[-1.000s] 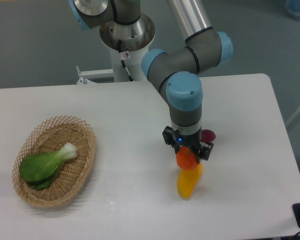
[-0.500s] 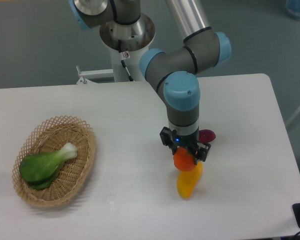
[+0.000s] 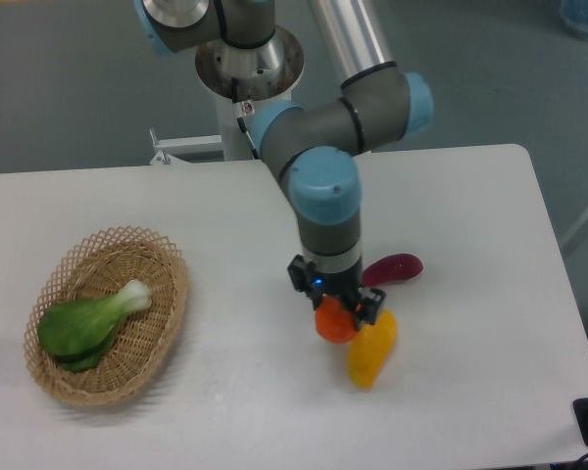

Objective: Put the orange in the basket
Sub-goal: 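Carry the orange over to the wicker basket beside the bok choy, then lower the orange into the basket and open the gripper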

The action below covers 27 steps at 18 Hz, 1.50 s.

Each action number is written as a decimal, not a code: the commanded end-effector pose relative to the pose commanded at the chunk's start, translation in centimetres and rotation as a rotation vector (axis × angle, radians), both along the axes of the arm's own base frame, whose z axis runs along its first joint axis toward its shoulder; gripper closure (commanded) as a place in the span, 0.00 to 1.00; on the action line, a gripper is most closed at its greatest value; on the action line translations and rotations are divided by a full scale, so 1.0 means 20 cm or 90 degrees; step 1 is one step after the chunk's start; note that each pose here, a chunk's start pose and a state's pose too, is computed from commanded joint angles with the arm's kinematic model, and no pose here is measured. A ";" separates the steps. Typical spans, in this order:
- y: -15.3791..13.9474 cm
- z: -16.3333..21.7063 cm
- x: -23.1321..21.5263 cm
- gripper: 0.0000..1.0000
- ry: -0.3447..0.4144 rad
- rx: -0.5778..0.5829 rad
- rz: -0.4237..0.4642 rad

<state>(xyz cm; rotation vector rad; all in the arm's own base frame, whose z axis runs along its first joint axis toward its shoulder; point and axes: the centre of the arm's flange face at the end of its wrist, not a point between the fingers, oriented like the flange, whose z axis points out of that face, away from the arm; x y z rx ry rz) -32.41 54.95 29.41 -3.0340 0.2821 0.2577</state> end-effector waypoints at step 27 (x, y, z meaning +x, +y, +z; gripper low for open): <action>0.76 -0.10 1.32 0.23 0.049 0.063 -0.080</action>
